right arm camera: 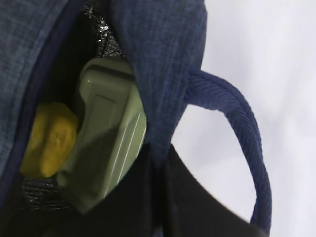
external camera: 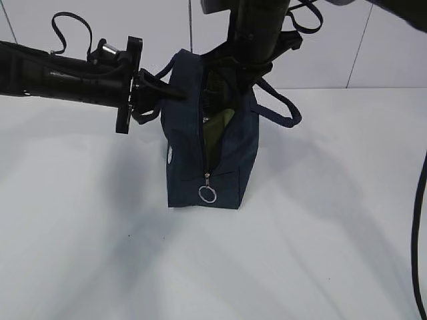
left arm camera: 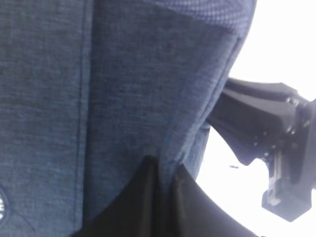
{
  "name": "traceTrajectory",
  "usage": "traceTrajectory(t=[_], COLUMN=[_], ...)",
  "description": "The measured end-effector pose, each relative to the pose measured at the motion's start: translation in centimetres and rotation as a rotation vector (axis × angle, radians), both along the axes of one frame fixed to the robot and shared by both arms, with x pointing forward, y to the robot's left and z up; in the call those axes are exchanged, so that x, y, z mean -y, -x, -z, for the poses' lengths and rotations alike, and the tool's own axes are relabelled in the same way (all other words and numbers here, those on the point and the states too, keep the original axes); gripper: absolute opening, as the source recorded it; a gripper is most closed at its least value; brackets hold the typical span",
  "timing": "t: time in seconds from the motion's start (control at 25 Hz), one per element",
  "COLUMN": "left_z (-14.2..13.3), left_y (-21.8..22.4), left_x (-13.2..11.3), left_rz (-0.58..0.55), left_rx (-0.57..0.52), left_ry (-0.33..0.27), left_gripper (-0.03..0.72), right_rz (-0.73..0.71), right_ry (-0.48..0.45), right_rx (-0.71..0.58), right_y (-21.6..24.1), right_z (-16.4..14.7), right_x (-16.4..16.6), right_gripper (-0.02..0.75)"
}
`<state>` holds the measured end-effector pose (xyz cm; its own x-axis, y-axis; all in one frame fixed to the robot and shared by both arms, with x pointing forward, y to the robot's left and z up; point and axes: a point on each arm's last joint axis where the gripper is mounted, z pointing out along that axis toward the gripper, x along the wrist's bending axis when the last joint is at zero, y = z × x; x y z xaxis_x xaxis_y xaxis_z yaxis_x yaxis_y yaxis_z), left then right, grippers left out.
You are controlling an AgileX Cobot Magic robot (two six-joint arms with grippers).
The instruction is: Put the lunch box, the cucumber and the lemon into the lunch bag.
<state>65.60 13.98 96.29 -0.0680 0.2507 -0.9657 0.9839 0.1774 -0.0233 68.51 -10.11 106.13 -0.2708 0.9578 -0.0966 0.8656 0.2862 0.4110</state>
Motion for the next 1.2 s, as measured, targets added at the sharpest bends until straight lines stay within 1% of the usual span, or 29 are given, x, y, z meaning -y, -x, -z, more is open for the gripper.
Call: traceTrajectory(t=[0.16, 0.28, 0.32, 0.44, 0.52, 0.56, 0.64, 0.72, 0.88, 1.08, 1.2], left_z=[0.1, 0.1, 0.2, 0.2, 0.2, 0.2, 0.2, 0.3, -0.6, -4.0, -5.4], left_y=[0.1, 0.2, 0.2, 0.3, 0.2, 0.1, -0.1, -0.4, -0.7, 0.0, 0.4], left_x=[0.0, 0.0, 0.0, -0.2, -0.5, -0.9, -1.7, -2.7, -4.1, -4.4, -4.4], left_rz=[0.008, 0.022, 0.026, 0.040, 0.037, 0.032, 0.015, -0.011, -0.045, -0.050, -0.048], left_rx=[0.002, 0.002, 0.001, 0.001, -0.001, -0.001, -0.004, -0.016, -0.020, 0.052, 0.084], left_ry=[-0.009, -0.018, -0.020, -0.026, -0.026, -0.027, -0.028, -0.030, -0.031, -0.021, -0.015], left_gripper=[0.003, 0.034, 0.050, 0.148, 0.228, 0.269, 0.324, 0.351, 0.363, 0.362, 0.360], right_rz=[-0.001, -0.002, -0.003, -0.004, -0.006, -0.007, -0.007, -0.008, -0.010, -0.012, -0.015], right_ry=[0.008, 0.004, 0.001, -0.010, -0.027, -0.034, -0.042, -0.053, -0.081, -0.111, -0.125], right_rx=[-0.016, -0.012, -0.012, -0.014, -0.021, -0.024, -0.025, -0.015, 0.039, 0.104, 0.135], right_y=[0.0, 0.0, 0.0, 0.0, 0.1, 0.1, 0.2, 0.4, 1.4, 2.8, 3.5], right_z=[0.7, 0.7, 0.7, 0.7, 0.7, 0.7, 0.6, -0.1, -3.0, -6.4, -8.0], right_x=[0.0, 0.0, -0.1, -0.2, -0.3, -0.4, -0.4, -0.3, 0.1, 0.8, 1.1], right_gripper=[0.059, 0.132, 0.167, 0.278, 0.328, 0.338, 0.351, 0.356, 0.357, 0.358, 0.356])
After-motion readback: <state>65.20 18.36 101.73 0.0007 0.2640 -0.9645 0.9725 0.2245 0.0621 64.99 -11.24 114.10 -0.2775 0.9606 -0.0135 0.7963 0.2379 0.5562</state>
